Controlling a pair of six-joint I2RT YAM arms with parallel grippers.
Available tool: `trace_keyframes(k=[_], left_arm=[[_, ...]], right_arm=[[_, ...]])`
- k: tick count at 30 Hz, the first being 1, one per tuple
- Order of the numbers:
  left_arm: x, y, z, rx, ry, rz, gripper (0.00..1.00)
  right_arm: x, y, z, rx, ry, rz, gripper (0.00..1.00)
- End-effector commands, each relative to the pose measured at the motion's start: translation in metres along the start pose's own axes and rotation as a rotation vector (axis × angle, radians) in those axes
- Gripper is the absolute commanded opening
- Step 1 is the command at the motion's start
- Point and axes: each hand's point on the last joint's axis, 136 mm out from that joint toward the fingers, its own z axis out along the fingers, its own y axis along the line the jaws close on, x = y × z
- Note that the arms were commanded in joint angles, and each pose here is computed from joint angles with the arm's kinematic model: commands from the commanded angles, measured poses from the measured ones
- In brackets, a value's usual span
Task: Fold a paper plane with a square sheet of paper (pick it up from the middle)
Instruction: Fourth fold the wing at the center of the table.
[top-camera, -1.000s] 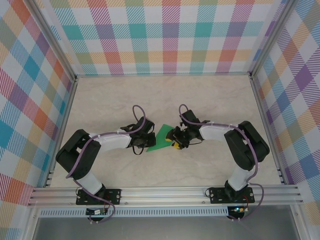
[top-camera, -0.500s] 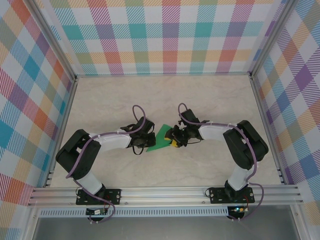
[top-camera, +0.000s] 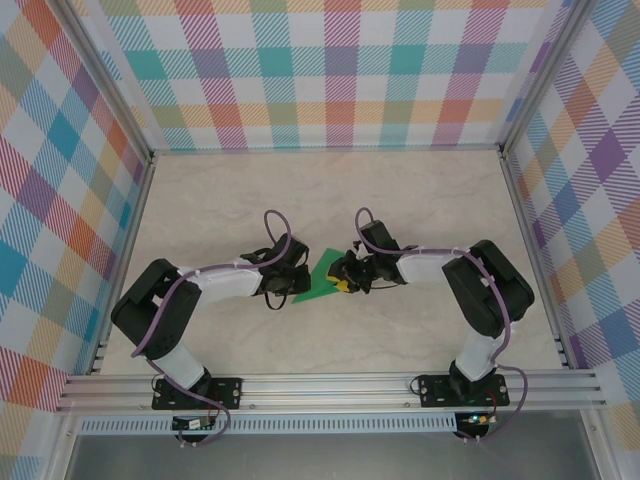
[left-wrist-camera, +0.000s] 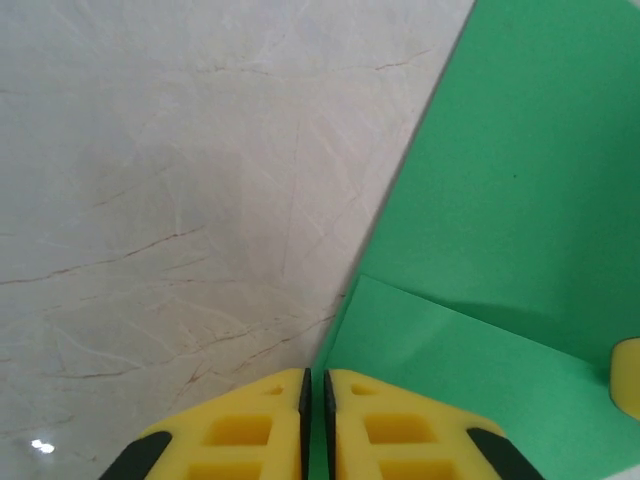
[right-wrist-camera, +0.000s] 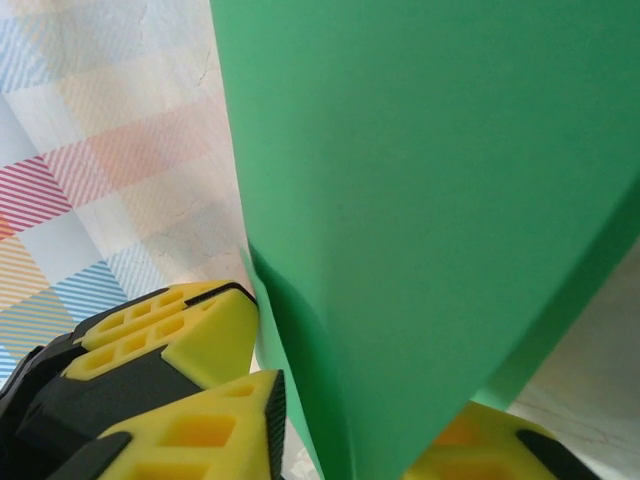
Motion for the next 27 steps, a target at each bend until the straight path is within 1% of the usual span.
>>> trace_keyframes(k=[1, 6, 9, 12, 13, 15, 16, 22, 27], left_arm=[[-0.004, -0.004, -0.018, 0.0, -0.033, -0.003, 0.18], [-0.012, -0.006, -0.035, 0.01, -0.076, 0.002, 0.27], [-0.018, -0.008, -0.046, 0.029, -0.108, 0.003, 0.36], [-0.025, -0.014, -0.057, 0.063, -0.145, 0.014, 0.47], [-0.026, -0.019, -0.061, 0.093, -0.157, 0.03, 0.53], [-0.025, -0.041, -0.07, 0.218, -0.163, 0.095, 0.69], [-0.027, -0.048, -0.077, 0.258, -0.178, 0.106, 0.73], [-0.049, -0.054, -0.105, 0.261, -0.292, 0.135, 0.84], [-0.056, -0.052, -0.114, 0.236, -0.335, 0.174, 0.91]], right_arm=[[0.005, 0.002, 0.007, -0.025, 0.03, 0.012, 0.24], [0.005, 0.001, 0.003, -0.02, 0.018, 0.043, 0.1], [0.002, 0.003, -0.005, 0.008, -0.009, 0.042, 0.05], [-0.002, 0.007, -0.013, 0.028, -0.03, 0.045, 0.03], [-0.003, 0.007, -0.016, 0.041, -0.036, 0.055, 0.03], [-0.006, 0.012, -0.024, 0.043, -0.054, 0.058, 0.03], [-0.008, 0.017, -0.028, 0.041, -0.067, 0.056, 0.03], [-0.02, 0.047, -0.054, 0.059, -0.138, 0.013, 0.02], [-0.027, 0.064, -0.066, 0.072, -0.184, -0.018, 0.03]])
